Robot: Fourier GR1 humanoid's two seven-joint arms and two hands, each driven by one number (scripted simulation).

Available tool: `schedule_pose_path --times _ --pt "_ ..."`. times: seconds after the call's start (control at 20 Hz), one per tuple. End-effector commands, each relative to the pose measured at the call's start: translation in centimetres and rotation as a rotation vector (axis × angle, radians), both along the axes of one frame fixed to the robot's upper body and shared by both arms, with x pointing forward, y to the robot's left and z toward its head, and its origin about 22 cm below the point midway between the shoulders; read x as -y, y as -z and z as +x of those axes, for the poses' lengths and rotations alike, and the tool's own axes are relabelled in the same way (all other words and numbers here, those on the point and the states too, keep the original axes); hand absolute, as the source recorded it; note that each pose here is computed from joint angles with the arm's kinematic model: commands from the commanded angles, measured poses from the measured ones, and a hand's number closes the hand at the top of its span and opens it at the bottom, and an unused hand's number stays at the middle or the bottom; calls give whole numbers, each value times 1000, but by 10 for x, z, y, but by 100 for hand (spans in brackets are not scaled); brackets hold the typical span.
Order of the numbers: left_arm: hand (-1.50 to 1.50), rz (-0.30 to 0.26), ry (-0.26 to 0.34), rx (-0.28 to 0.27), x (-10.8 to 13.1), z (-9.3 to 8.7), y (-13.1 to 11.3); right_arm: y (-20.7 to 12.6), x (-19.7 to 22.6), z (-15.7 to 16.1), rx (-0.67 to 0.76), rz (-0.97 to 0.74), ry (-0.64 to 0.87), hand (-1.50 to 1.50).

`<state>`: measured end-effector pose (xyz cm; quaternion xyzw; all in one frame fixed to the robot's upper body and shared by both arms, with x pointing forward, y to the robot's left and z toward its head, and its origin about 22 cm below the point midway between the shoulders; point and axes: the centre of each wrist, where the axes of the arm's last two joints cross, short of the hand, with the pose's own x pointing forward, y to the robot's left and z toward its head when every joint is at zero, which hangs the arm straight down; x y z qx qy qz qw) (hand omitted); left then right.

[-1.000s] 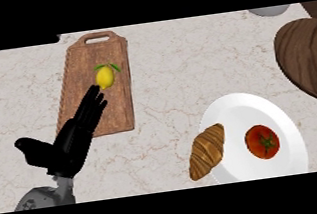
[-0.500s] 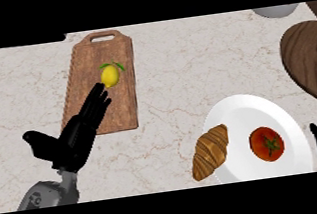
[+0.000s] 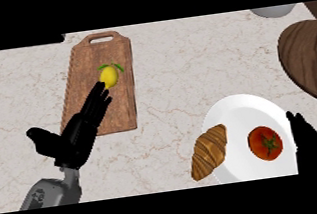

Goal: Pick the tomato from the plate and place it in the bowl

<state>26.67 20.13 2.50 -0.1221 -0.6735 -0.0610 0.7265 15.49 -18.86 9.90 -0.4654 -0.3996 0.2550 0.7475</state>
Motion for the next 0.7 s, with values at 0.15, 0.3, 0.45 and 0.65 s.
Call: schedule_pose_path --times 0.15,0.3,0.45,0.65 --pt "0 19 -6 6 2 -6 -3 11 -22 18 -93 -63 47 -150" --pt "0 10 5 6 -25 0 9 27 -23 26 -91 -57 45 -150" --pt "0 11 -9 -6 -16 -6 -4 24 -20 31 -93 -52 62 -150" --pt "0 -6 -2 0 8 -1 1 35 -14 38 -65 -53 71 -150"
